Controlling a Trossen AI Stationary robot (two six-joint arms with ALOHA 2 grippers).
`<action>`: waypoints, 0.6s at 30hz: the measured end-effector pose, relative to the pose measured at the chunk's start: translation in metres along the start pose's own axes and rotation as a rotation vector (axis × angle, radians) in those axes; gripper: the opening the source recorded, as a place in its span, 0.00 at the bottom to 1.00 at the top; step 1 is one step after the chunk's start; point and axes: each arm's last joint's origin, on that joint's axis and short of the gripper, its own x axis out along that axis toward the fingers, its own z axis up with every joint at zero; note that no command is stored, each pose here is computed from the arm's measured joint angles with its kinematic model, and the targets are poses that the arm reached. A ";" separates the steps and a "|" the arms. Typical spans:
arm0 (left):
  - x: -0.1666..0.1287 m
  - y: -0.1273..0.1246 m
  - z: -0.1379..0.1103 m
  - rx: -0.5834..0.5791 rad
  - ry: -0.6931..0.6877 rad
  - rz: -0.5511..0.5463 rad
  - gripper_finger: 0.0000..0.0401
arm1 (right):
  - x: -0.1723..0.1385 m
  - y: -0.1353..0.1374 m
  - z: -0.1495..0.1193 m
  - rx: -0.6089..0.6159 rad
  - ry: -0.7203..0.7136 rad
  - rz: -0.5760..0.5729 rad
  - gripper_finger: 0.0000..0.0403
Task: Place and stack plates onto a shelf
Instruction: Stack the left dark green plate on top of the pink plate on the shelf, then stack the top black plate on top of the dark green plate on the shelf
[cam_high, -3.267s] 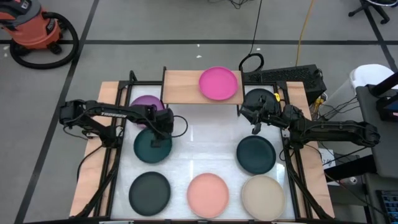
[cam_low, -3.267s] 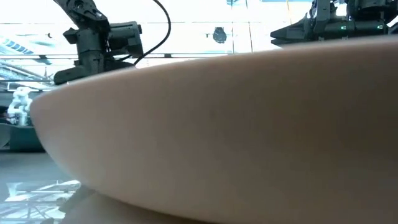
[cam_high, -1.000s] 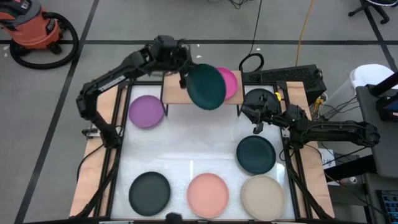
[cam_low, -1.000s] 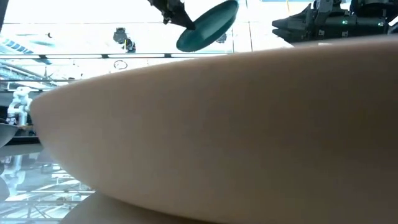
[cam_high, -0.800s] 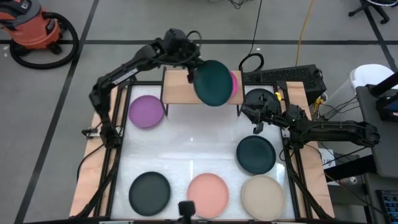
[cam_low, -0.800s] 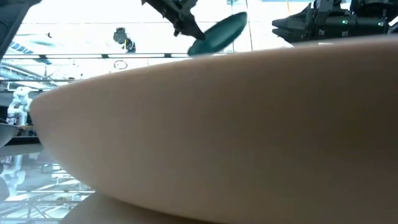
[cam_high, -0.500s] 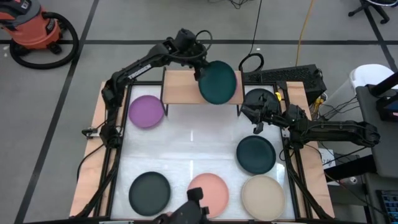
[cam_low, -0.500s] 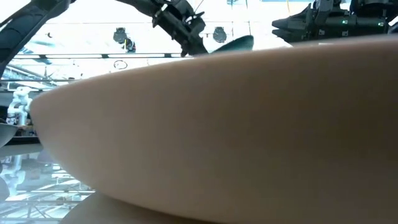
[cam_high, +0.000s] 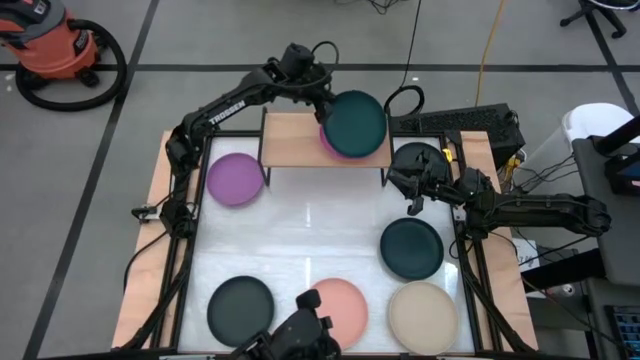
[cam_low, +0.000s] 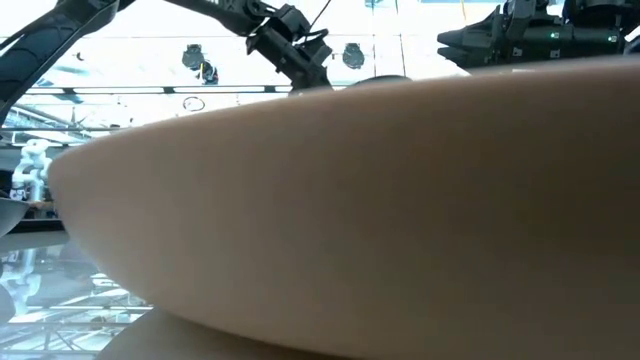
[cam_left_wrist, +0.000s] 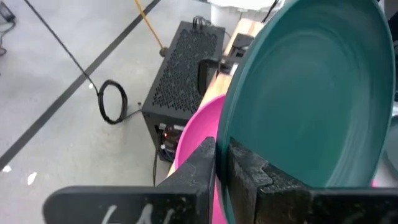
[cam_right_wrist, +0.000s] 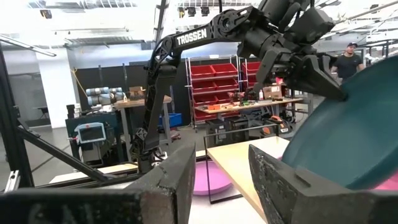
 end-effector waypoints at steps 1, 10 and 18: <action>0.000 0.000 -0.001 -0.004 0.009 -0.001 0.09 | 0.000 0.000 0.000 0.000 0.000 0.000 0.32; 0.000 -0.001 -0.004 -0.001 0.043 -0.008 0.20 | 0.000 0.000 0.000 0.007 0.000 0.000 0.32; -0.002 -0.004 -0.001 0.007 0.025 -0.009 0.29 | 0.000 0.000 0.000 0.008 0.000 0.000 0.32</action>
